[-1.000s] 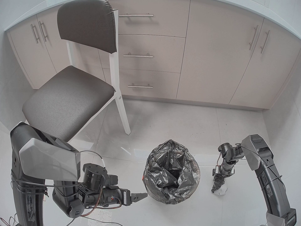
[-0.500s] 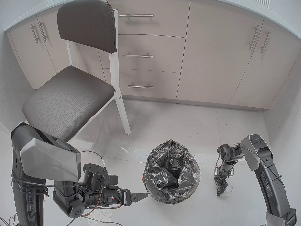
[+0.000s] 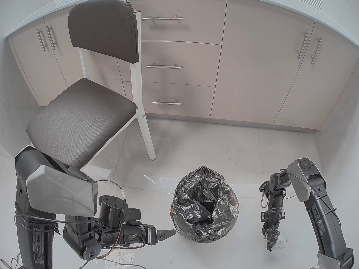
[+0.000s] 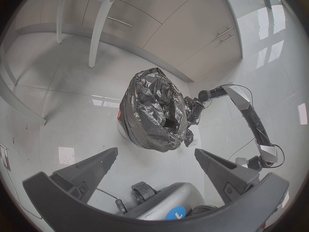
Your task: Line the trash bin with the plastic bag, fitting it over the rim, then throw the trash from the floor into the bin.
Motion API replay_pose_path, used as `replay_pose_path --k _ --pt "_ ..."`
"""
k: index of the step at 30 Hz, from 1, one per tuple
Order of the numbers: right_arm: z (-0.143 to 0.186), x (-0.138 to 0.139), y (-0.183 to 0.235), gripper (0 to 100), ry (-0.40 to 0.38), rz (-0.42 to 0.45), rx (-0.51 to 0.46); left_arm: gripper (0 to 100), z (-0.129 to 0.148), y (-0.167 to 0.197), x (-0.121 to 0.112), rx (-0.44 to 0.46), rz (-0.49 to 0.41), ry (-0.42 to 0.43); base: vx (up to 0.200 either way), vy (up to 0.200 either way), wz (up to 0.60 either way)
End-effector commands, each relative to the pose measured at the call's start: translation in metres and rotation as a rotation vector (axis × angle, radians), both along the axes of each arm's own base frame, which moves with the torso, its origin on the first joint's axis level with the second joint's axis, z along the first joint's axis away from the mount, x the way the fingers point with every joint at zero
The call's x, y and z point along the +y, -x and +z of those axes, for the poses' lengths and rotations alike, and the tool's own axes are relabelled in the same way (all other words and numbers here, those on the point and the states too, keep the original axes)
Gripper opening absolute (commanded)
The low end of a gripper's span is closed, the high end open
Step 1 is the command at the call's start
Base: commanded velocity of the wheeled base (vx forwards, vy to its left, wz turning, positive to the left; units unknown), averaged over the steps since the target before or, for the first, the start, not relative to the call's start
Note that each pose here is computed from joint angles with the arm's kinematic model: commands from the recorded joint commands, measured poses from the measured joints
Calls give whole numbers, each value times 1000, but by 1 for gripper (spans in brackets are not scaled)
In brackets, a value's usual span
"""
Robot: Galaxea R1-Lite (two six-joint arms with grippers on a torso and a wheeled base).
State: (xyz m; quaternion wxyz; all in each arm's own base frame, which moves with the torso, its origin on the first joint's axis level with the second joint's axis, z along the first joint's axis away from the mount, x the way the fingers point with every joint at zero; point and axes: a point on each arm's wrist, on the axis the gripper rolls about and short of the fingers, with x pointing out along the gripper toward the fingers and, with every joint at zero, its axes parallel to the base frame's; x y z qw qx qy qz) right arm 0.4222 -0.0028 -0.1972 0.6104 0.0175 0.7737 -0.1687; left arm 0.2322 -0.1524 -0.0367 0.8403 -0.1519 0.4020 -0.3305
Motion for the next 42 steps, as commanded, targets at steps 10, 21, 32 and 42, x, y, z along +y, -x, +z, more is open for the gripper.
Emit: replay_pose_path --k 10,21,32,42 --pt "198 34 -24 0 -2 53 -258 100 -1 1 0 1 0 -1 0 0 0" --pt "311 122 22 0 -45 266 -382 100 -1 1 0 0 -2 -3 0 0 0" --pt "321 222 70 0 -7 552 -425 100 -1 0 1 0 1 -3 0 0 0" --pt "301 273 81 0 -16 724 -512 100 -1 0 1 1 0 -2 0 0 0"
